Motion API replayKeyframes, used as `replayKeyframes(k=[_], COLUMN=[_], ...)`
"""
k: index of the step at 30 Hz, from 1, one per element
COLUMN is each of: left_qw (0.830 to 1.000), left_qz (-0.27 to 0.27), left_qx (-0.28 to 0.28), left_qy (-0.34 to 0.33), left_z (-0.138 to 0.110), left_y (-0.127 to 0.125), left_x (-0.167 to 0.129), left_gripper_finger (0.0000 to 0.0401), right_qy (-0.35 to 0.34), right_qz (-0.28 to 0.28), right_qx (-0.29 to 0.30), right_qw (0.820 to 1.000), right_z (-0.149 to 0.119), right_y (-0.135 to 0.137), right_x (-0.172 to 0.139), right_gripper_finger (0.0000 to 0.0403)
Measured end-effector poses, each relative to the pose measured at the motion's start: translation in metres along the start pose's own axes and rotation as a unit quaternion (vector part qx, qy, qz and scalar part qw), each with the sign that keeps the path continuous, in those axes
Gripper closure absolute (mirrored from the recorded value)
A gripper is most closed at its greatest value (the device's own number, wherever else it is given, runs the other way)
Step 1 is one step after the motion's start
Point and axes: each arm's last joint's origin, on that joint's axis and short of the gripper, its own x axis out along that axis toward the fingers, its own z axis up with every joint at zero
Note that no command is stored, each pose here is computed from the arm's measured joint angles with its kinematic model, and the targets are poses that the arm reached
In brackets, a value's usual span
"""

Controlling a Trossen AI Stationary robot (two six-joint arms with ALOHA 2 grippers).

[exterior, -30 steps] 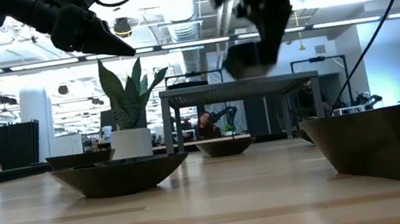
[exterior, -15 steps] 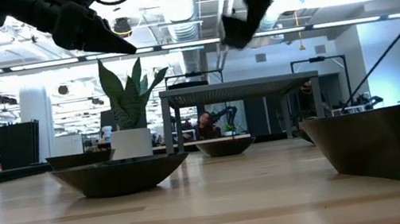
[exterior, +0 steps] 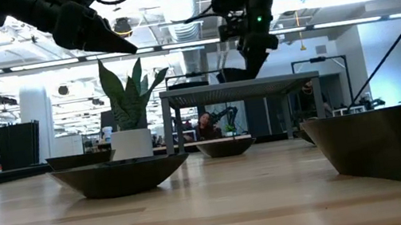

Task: Pick & Place Mini shaped plates
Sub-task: Put the distorted square plate on the shelf, then stack the distorted square plate on top of the distorted square plate on the shelf

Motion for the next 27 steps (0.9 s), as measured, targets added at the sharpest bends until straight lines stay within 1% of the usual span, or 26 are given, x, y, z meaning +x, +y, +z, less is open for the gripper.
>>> replayKeyframes(k=[2, 5, 8, 10, 12, 19, 23, 27], left_qw=[1.000, 1.000, 1.000, 1.000, 1.000, 1.000, 1.000, 1.000], left_qz=[0.000, 0.000, 0.000, 0.001, 0.001, 0.001, 0.001, 0.001], left_qx=[0.000, 0.000, 0.000, 0.000, 0.000, -0.001, -0.001, -0.001], left_qy=[-0.001, -0.001, -0.001, -0.001, -0.002, -0.003, -0.003, -0.003], left_z=[0.000, 0.000, 0.000, 0.000, 0.000, 0.001, 0.001, 0.001], left_y=[0.000, 0.000, 0.000, 0.000, 0.000, 0.000, 0.000, 0.000], left_x=[0.000, 0.000, 0.000, 0.000, 0.000, 0.000, 0.000, 0.000], left_gripper_finger=[0.0325, 0.0325, 0.0325, 0.0325, 0.0325, 0.0325, 0.0325, 0.0325], right_qy=[0.001, 0.004, 0.006, 0.013, 0.007, -0.007, 0.010, 0.028], right_qz=[-0.001, -0.001, -0.024, -0.036, -0.043, -0.041, -0.024, -0.002], right_qx=[0.007, 0.000, -0.011, -0.013, -0.004, 0.000, 0.004, 0.019], right_qw=[1.000, 1.000, 1.000, 0.999, 0.999, 0.999, 1.000, 0.999], right_z=[0.003, 0.006, 0.009, 0.010, 0.013, 0.023, 0.030, 0.036], right_y=[-0.001, 0.000, 0.002, 0.003, 0.004, 0.014, 0.030, 0.054], right_x=[0.003, 0.004, 0.004, 0.001, -0.004, -0.013, -0.033, -0.072], right_gripper_finger=[0.0402, 0.0400, 0.0393, 0.0384, 0.0373, 0.0334, 0.0326, 0.0329])
